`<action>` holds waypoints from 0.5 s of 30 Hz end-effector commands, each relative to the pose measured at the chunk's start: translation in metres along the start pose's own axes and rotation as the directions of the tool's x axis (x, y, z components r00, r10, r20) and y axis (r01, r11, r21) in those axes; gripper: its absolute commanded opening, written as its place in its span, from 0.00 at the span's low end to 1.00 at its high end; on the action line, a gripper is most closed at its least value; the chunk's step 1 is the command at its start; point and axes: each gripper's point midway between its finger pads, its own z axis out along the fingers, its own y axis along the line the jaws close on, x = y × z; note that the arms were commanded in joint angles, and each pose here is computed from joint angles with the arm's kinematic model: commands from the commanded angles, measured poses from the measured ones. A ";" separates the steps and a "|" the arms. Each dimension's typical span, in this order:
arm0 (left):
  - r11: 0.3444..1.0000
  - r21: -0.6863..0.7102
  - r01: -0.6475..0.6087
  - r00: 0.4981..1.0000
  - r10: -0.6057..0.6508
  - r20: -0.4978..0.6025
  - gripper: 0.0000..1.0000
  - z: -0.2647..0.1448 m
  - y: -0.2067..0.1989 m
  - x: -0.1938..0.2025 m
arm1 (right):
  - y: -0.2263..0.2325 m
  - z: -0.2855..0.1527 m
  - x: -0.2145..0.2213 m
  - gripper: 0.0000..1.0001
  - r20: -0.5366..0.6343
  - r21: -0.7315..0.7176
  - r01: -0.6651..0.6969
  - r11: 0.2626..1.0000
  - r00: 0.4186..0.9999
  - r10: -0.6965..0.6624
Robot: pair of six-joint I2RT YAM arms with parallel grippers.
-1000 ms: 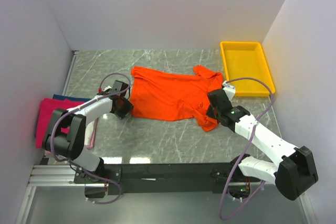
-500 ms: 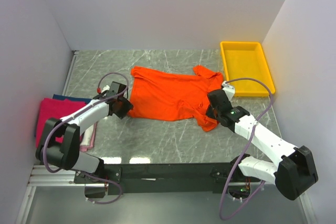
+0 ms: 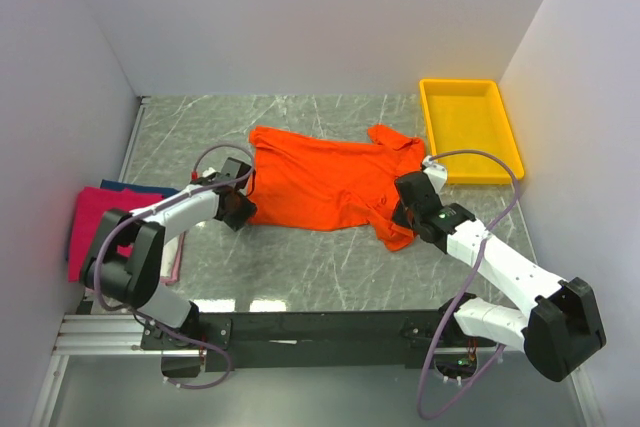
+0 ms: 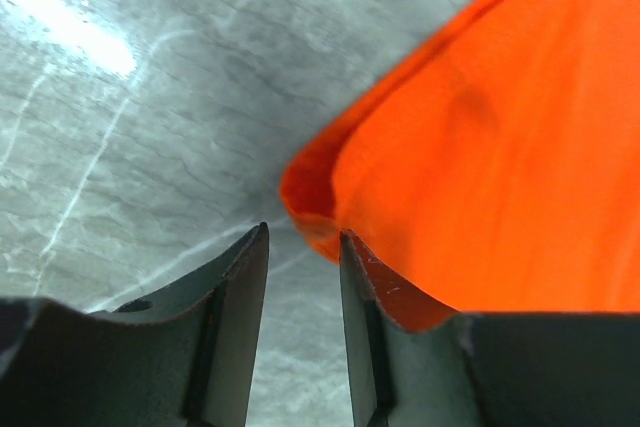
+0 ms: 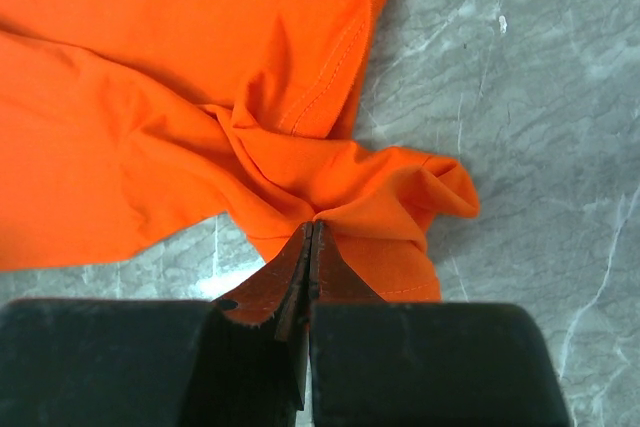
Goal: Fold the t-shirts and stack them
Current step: Flatten the tshirt out
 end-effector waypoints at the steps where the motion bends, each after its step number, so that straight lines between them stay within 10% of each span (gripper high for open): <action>1: 0.999 -0.027 0.034 0.998 -0.032 0.049 0.40 0.004 -0.004 -0.010 | 0.000 -0.001 -0.005 0.00 0.024 -0.005 -0.028 1.000 0.999 0.028; 9: 0.999 -0.033 0.029 0.998 -0.027 0.060 0.37 0.016 -0.004 -0.010 | -0.004 -0.003 -0.004 0.00 0.024 0.006 -0.027 1.000 0.999 0.027; 12: 0.999 -0.030 0.031 0.997 -0.028 0.073 0.27 0.016 -0.002 -0.014 | -0.004 -0.006 -0.006 0.00 0.028 0.004 -0.032 0.999 0.999 0.032; 13: 0.999 -0.032 0.032 0.996 -0.030 0.079 0.01 0.014 -0.001 -0.016 | -0.003 -0.008 -0.007 0.00 0.030 0.000 -0.034 0.999 0.999 0.034; 15: 0.999 -0.022 0.037 0.994 -0.035 0.100 0.01 0.008 -0.004 -0.028 | -0.001 -0.015 -0.015 0.00 0.046 -0.012 -0.041 0.999 0.998 0.041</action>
